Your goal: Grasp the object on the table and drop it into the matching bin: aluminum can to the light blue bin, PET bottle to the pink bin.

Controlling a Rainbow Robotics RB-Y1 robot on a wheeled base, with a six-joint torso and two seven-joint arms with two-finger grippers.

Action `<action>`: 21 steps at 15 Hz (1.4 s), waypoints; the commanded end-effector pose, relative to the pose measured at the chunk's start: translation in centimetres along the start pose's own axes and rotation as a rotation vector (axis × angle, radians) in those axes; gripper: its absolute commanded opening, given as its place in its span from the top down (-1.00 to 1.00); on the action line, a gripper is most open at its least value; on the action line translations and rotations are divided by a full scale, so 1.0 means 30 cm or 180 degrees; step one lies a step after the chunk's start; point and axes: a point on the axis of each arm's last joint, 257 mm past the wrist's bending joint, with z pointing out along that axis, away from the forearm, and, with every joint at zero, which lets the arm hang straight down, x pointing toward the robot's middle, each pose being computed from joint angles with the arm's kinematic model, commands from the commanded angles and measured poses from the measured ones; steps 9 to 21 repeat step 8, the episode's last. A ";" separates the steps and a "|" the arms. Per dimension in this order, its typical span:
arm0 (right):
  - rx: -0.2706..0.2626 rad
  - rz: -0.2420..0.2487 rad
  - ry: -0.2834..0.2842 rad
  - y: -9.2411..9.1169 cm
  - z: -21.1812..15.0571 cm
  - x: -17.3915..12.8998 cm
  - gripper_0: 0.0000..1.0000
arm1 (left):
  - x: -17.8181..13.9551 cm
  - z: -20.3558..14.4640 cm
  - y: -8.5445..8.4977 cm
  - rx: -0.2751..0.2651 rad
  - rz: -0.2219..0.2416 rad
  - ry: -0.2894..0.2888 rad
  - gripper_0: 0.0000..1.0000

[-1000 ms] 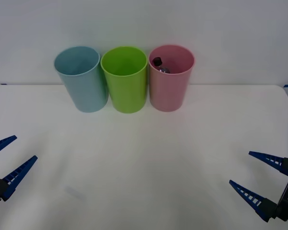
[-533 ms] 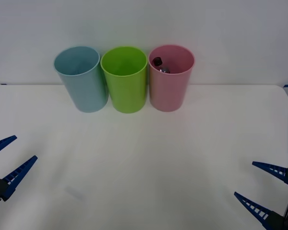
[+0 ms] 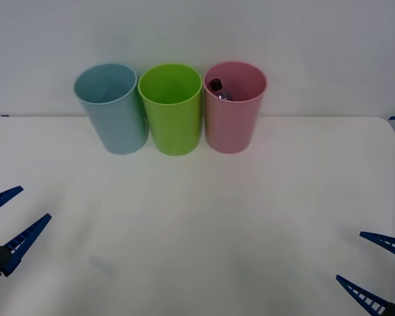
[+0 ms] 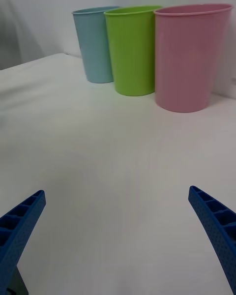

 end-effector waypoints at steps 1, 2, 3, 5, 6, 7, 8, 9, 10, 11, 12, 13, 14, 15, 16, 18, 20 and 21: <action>-0.0034 -0.0006 -0.0011 0.006 0.002 -0.002 -1.00 | 0.000 0.000 0.000 0.0000 0.0000 0.0000 -1.00; -0.0051 -0.0012 -0.0022 0.007 0.005 -0.008 -1.00 | 0.000 0.000 0.000 0.0000 0.0000 0.0000 -1.00; -0.0057 -0.0031 -0.0047 0.004 0.012 -0.017 -1.00 | 0.000 0.000 0.000 0.0000 0.0000 0.0000 -1.00; -0.0068 -0.0014 -0.0061 0.004 0.023 -0.020 -1.00 | 0.000 0.000 0.000 0.0000 0.0000 0.0000 -1.00; -0.0057 -0.0006 -0.0059 0.002 0.025 -0.019 -1.00 | 0.000 0.000 0.000 0.0000 0.0000 0.0000 -1.00; -0.0053 -0.0009 -0.0059 0.000 0.023 -0.020 -1.00 | 0.000 0.000 0.000 0.0000 0.0000 0.0000 -1.00; -0.0053 -0.0009 -0.0059 0.000 0.023 -0.020 -1.00 | 0.000 0.000 0.000 0.0000 0.0000 0.0000 -1.00; -0.0053 -0.0009 -0.0059 0.000 0.023 -0.020 -1.00 | 0.000 0.000 0.000 0.0000 0.0000 0.0000 -1.00; -0.0053 -0.0009 -0.0059 0.000 0.023 -0.020 -1.00 | 0.000 0.000 0.000 0.0000 0.0000 0.0000 -1.00; -0.0053 -0.0009 -0.0059 0.000 0.023 -0.020 -1.00 | 0.000 0.000 0.000 0.0000 0.0000 0.0000 -1.00; -0.0053 -0.0009 -0.0059 0.000 0.023 -0.020 -1.00 | 0.000 0.000 0.000 0.0000 0.0000 0.0000 -1.00; -0.0053 -0.0009 -0.0059 0.000 0.023 -0.020 -1.00 | 0.000 0.000 0.000 0.0000 0.0000 0.0000 -1.00; -0.0053 -0.0009 -0.0059 0.000 0.023 -0.020 -1.00 | 0.000 0.000 0.000 0.0000 0.0000 0.0000 -1.00; -0.0053 -0.0009 -0.0059 0.000 0.023 -0.020 -1.00 | 0.000 0.000 0.000 0.0000 0.0000 0.0000 -1.00; -0.0053 -0.0009 -0.0059 0.000 0.023 -0.020 -1.00 | 0.000 0.000 0.000 0.0000 0.0000 0.0000 -1.00; -0.0053 -0.0009 -0.0059 0.000 0.023 -0.020 -1.00 | 0.000 0.000 0.000 0.0000 0.0000 0.0000 -1.00; -0.0053 -0.0009 -0.0059 0.000 0.023 -0.020 -1.00 | 0.000 0.000 0.000 0.0000 0.0000 0.0000 -1.00; -0.0053 -0.0009 -0.0059 0.000 0.023 -0.020 -1.00 | 0.000 0.000 0.000 0.0000 0.0000 0.0000 -1.00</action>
